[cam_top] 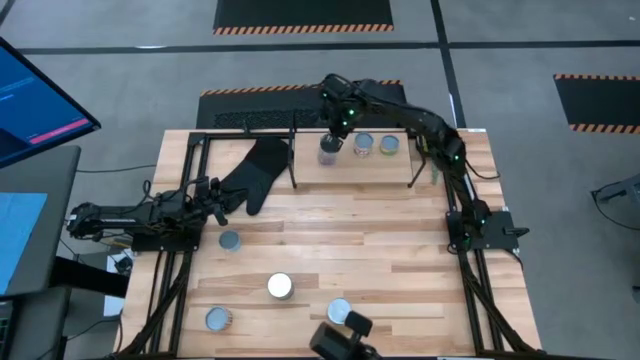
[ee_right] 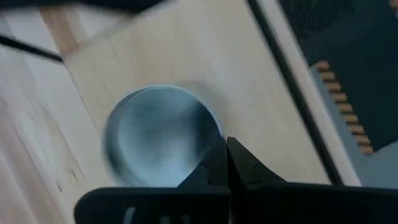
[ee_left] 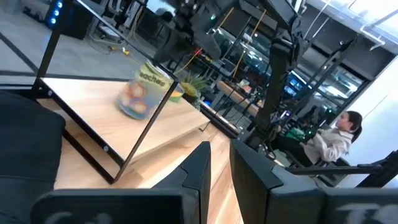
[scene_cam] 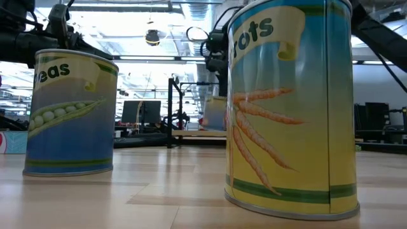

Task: Pick and place cans onto a shelf
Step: Put the canned peaches on the shelf

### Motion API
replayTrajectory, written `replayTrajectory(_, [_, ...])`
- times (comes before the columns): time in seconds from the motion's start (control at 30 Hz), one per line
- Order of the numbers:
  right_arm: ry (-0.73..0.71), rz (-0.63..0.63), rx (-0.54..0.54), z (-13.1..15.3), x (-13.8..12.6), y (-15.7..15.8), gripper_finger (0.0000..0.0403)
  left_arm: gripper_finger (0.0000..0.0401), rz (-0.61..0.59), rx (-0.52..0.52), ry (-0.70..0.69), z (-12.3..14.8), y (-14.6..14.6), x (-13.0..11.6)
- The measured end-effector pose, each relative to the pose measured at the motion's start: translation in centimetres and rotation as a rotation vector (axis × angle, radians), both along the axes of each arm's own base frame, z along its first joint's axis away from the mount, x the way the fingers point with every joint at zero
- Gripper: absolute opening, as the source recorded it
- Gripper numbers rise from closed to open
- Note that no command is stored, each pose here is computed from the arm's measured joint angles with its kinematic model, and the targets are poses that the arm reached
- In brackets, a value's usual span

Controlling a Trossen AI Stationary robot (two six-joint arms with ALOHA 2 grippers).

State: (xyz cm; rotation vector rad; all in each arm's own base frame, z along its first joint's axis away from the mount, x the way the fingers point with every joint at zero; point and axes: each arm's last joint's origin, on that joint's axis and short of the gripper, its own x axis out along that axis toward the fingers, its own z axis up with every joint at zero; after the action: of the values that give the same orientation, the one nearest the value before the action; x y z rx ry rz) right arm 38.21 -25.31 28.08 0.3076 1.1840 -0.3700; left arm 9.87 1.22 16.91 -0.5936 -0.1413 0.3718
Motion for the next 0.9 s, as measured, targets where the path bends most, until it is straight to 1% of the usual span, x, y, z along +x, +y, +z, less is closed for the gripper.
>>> replayTrajectory(0.1, [0.004,-0.004,0.008,-0.3,0.3,0.2,0.0016,0.0050,-0.001,0.000,0.000,0.0,0.0,0.0])
replayTrajectory(0.27, [-0.017,0.009,-0.007,-0.2,0.8,0.6,0.0062,0.0050,-0.002,0.000,0.000,0.0,0.0,0.0])
replayTrajectory(0.4, [-0.062,0.010,-0.039,1.3,0.5,0.9,0.0085,0.0050,-0.001,0.000,0.000,0.0,0.0,0.0])
replayTrajectory(0.53, [-0.082,0.005,-0.049,2.8,-0.1,1.4,0.0099,0.0050,-0.001,0.001,0.000,0.0,0.0,0.0])
replayTrajectory(0.63, [-0.045,-0.009,-0.015,3.9,-1.1,2.5,0.0101,0.0050,-0.002,0.001,0.000,0.0,0.0,0.0])
replayTrajectory(0.73, [0.055,-0.001,0.048,4.4,-2.2,4.1,0.0097,0.0050,-0.002,0.001,0.000,0.0,0.0,0.0])
replayTrajectory(0.83, [0.172,0.029,0.114,3.1,-2.2,5.7,0.0090,0.0050,-0.002,0.010,0.004,0.0,0.0,0.0])
replayTrajectory(0.9, [0.204,0.058,0.128,2.1,-1.7,6.7,0.0086,0.0050,-0.001,0.012,0.005,0.0,0.0,0.0])
